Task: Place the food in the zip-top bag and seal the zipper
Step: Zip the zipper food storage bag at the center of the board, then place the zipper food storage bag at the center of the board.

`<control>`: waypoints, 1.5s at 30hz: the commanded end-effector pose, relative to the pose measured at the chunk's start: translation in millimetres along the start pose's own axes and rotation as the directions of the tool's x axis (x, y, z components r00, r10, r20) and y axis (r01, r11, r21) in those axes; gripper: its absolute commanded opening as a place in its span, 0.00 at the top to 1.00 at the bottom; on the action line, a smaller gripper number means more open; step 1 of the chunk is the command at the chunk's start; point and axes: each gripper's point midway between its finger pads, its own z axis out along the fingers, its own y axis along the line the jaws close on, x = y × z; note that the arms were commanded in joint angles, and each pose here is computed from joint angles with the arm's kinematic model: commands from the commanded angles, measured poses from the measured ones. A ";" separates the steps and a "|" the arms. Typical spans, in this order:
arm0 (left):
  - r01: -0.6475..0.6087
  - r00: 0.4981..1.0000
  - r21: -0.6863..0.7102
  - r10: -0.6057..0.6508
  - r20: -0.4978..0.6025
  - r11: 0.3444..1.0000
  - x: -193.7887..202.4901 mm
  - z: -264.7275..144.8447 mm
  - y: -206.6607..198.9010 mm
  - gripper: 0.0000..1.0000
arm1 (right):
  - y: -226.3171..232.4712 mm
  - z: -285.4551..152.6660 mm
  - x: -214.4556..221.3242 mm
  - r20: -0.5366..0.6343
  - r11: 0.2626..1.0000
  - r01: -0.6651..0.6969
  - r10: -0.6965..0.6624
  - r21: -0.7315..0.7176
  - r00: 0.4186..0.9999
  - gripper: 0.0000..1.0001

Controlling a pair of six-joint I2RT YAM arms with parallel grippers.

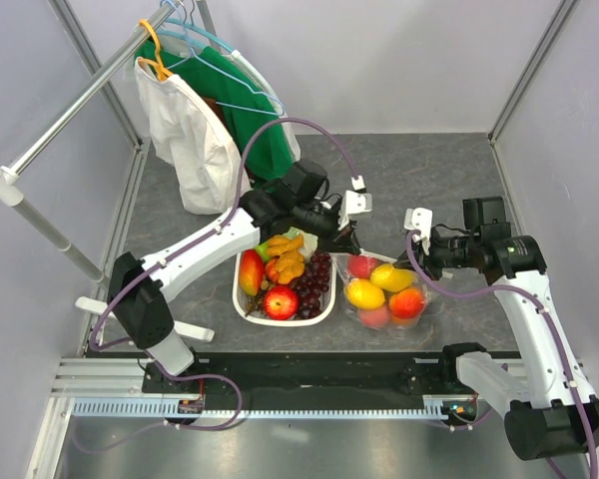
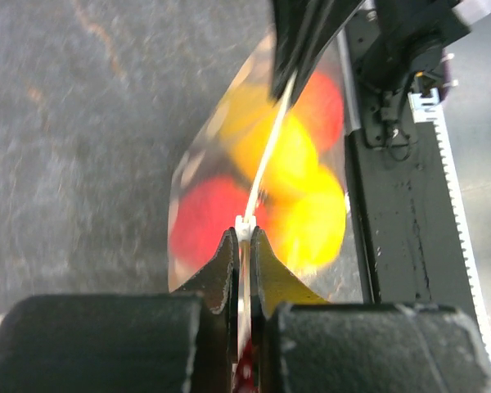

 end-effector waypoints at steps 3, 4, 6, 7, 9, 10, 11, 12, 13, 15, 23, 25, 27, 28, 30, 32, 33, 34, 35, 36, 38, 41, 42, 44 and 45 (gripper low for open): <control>0.006 1.000 -0.114 -0.008 -0.014 0.993 15.5 -52.2 15.1 0.96 | -5.4 -4.7 -11.0 0.021 0.999 0.031 -0.032 0.032 0.999 1.00; 0.006 1.000 -0.123 -0.010 -0.027 0.992 19.6 -55.4 15.0 0.96 | -5.1 -4.6 -10.3 0.018 0.999 0.036 -0.036 0.032 0.999 1.00; -0.008 0.999 -0.143 0.003 -0.040 0.990 26.7 -64.0 16.2 0.95 | -5.9 -5.4 -10.7 0.017 0.998 0.045 -0.045 0.038 0.999 1.00; -0.001 0.999 -0.153 -0.008 -0.054 0.988 34.4 -66.6 17.7 0.95 | -6.3 -5.7 -11.0 0.016 0.998 0.048 -0.048 0.040 0.999 1.00; -0.010 0.999 -0.168 0.001 -0.054 0.986 35.3 -71.4 19.3 0.94 | -9.3 -7.2 -12.8 0.013 0.997 0.060 -0.060 0.051 0.998 1.00; -0.006 0.998 -0.170 -0.003 -0.056 0.985 36.8 -72.3 19.2 0.94 | -10.2 -7.4 -13.4 0.011 0.997 0.064 -0.065 0.053 0.998 1.00; -0.002 0.998 -0.175 -0.008 -0.056 0.985 37.6 -74.0 21.3 0.94 | -11.5 -7.6 -12.7 0.006 0.996 0.063 -0.063 0.056 0.998 1.00; -0.002 0.998 -0.176 -0.008 -0.058 0.984 38.3 -74.4 22.0 0.95 | -12.8 -8.3 -13.3 0.001 0.996 0.070 -0.070 0.060 0.998 1.00; -0.002 0.998 -0.179 -0.008 -0.059 0.984 38.3 -75.4 22.9 0.96 | -14.2 -9.3 -14.4 0.000 0.995 0.074 -0.074 0.067 0.997 1.00; 0.000 0.998 -0.182 -0.011 -0.061 0.983 39.9 -76.8 25.2 0.97 | -15.6 -10.7 -16.2 -0.001 0.994 0.079 -0.079 0.073 0.997 1.00; -0.017 0.998 -0.168 0.007 -0.066 0.986 41.9 -77.9 23.1 0.97 | -16.3 -11.7 -15.5 -0.010 0.993 0.086 -0.086 0.081 0.996 1.00; -0.016 0.998 -0.160 0.006 -0.062 0.987 41.7 -77.3 21.7 0.98 | -17.2 -12.1 -14.7 -0.014 0.992 0.091 -0.090 0.085 0.996 1.00; -0.018 0.998 -0.154 0.009 -0.056 0.988 40.1 -77.1 20.9 0.96 | -19.1 -11.9 -14.0 -0.018 0.991 0.104 -0.103 0.089 0.994 1.00; -0.021 0.999 -0.150 0.014 -0.047 0.989 36.4 -77.5 20.3 0.93 | -20.6 -12.0 -14.6 -0.018 0.989 0.114 -0.113 0.092 0.993 1.00; -0.005 0.999 -0.151 0.000 -0.035 0.989 32.8 -76.7 21.3 0.79 | -29.1 -12.2 -17.2 -0.021 0.985 0.133 -0.131 0.114 0.991 1.00; 0.014 1.000 -0.162 -0.017 -0.016 0.987 24.6 -77.1 25.0 0.63 | -41.0 -12.1 -17.3 -0.041 0.980 0.145 -0.140 0.139 0.989 1.00; 0.025 0.999 -0.186 -0.029 -0.017 0.982 21.8 -77.8 31.1 0.55 | -49.8 -12.4 -19.4 -0.043 0.974 0.158 -0.153 0.160 0.987 1.00; 0.035 0.999 -0.203 -0.038 -0.009 0.979 18.4 -78.2 35.1 0.48 | -56.7 -12.4 -19.8 -0.048 0.972 0.162 -0.155 0.172 0.987 1.00; 0.061 0.998 -0.214 -0.063 -0.003 0.975 16.3 -78.5 37.0 0.41 | -66.8 -12.4 -21.9 -0.050 0.971 0.160 -0.153 0.180 0.987 1.00; 0.065 0.998 -0.216 -0.065 0.006 0.974 11.4 -79.1 38.5 0.36 | -75.0 -14.8 -24.5 -0.041 0.967 0.164 -0.159 0.192 0.986 1.00; 0.089 0.996 -0.216 -0.086 0.020 0.972 7.4 -79.5 38.1 0.20 | -94.5 -16.3 -30.9 -0.035 0.962 0.181 -0.177 0.203 0.984 1.00; 0.112 0.993 -0.203 -0.106 0.042 0.973 0.2 -79.0 36.7 0.18 | -133.2 -24.9 -41.8 -0.018 0.948 0.205 -0.207 0.245 0.978 1.00; 0.119 0.993 -0.199 -0.112 0.046 0.973 -0.6 -78.6 36.2 0.17 | -145.0 -29.6 -41.7 -0.017 0.944 0.205 -0.208 0.260 0.978 1.00; 0.124 0.992 -0.196 -0.116 0.053 0.973 -2.5 -78.5 35.8 0.17 | -169.8 -29.5 -45.8 -0.016 0.936 0.241 -0.245 0.258 0.969 1.00; 0.123 0.992 -0.196 -0.115 0.054 0.973 -2.5 -78.3 36.1 0.16 | -178.7 -30.0 -46.3 -0.020 0.931 0.254 -0.258 0.260 0.966 1.00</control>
